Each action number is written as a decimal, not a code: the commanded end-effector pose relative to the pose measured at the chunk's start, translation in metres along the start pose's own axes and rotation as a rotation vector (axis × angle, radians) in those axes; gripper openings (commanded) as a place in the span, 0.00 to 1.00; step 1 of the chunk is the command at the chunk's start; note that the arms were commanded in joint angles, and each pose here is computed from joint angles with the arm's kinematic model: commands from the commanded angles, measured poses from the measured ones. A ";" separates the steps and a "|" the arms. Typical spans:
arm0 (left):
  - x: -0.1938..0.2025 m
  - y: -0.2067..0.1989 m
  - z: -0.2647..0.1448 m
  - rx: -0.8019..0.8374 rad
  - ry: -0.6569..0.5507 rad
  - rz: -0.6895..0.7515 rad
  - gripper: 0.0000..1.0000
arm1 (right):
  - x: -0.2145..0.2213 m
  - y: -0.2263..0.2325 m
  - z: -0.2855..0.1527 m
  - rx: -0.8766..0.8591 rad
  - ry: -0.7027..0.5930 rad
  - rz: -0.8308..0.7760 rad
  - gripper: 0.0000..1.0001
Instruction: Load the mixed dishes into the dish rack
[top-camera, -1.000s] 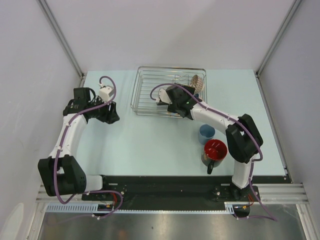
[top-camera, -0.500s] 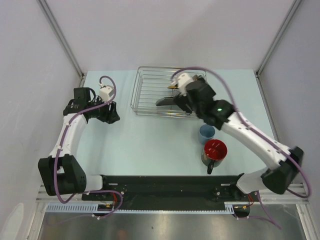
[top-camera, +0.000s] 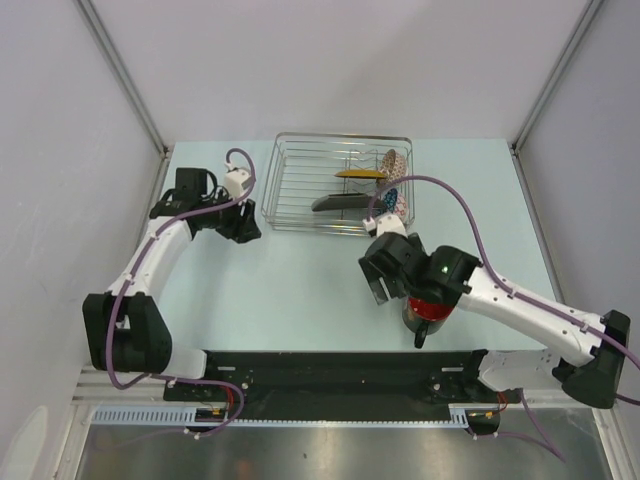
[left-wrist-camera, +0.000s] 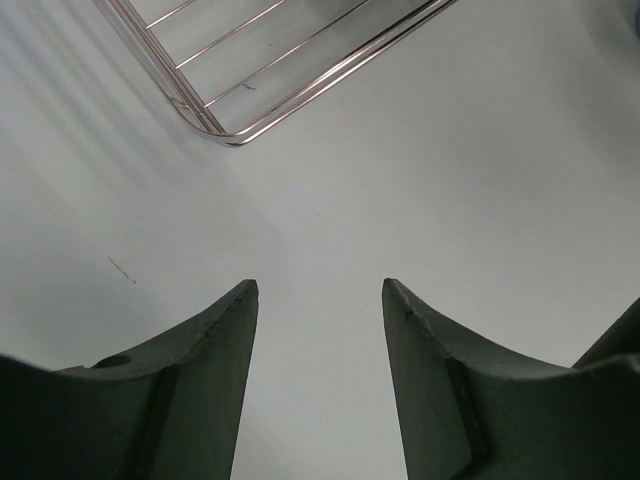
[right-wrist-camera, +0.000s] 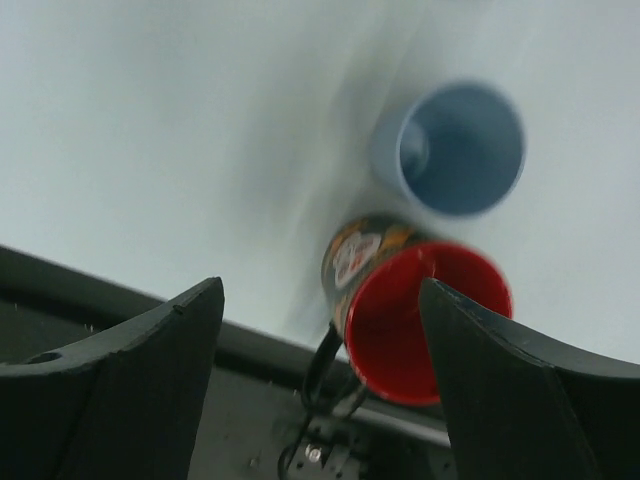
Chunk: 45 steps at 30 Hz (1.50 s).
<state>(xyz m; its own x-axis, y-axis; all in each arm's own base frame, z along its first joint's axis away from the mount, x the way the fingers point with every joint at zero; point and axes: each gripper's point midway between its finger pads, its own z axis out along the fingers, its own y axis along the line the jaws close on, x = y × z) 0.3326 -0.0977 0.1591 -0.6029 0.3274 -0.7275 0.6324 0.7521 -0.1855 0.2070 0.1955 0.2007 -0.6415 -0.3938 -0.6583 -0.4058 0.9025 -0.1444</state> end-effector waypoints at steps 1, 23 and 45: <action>-0.028 0.004 -0.004 -0.009 -0.066 0.017 0.58 | 0.047 -0.004 -0.015 0.037 0.092 0.177 0.83; -0.046 0.006 -0.011 -0.023 -0.110 0.039 0.59 | 0.112 -0.007 0.056 0.231 0.177 0.228 0.58; -0.100 0.081 0.077 -0.199 -0.166 -0.095 0.57 | 0.124 0.009 0.063 0.136 0.133 0.343 0.00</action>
<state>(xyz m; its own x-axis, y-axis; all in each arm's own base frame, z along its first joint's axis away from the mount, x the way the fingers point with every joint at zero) 0.4424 -0.1215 0.1577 -0.5826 0.2121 -0.7846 0.5362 0.8258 -0.1749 0.1690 0.1584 0.0601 -0.8218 -0.1450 -0.5510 -0.0957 0.9885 -0.1174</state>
